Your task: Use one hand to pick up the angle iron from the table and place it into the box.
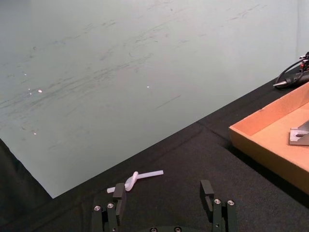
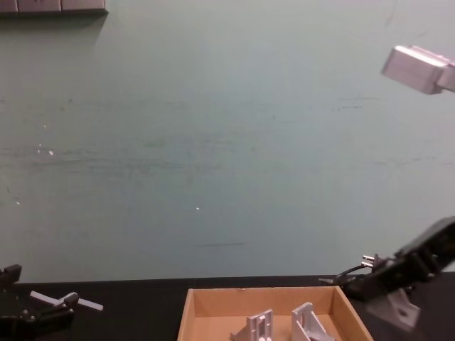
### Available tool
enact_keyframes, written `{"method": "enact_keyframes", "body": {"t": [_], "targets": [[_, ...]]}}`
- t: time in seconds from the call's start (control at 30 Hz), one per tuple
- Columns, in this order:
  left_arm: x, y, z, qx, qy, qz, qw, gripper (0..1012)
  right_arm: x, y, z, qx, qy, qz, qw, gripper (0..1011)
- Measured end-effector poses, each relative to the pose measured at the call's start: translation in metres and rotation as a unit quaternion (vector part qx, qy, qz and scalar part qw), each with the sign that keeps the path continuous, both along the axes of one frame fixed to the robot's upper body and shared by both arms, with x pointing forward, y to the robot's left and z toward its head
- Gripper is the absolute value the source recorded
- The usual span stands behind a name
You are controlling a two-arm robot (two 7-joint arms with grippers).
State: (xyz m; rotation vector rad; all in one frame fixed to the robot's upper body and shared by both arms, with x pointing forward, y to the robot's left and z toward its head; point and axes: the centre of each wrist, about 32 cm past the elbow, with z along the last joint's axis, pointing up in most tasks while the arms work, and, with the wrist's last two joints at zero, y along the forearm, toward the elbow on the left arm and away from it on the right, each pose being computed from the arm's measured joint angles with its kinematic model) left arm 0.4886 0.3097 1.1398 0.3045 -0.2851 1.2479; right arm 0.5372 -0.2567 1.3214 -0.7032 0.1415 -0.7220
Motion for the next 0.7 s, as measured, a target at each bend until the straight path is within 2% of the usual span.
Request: {"method": "enact_keyframes", "body": {"t": [0.3,0.53,0.7], "targets": [[0.0,0.0,0.0,0.0,0.0,0.0,1.0,1005,0.023,0.024,-0.015,0.01,-0.043,0.009,0.999,453],[0.0,0.0,0.0,0.0,0.0,0.0,1.0,1005,0.031,0.043,-0.026,0.012,-0.057,0.02,0.9981,453],[0.0,0.0,0.0,0.0,0.0,0.0,1.0,1005,0.035,0.058,-0.042,0.019,-0.07,0.026,0.997,453]]}}
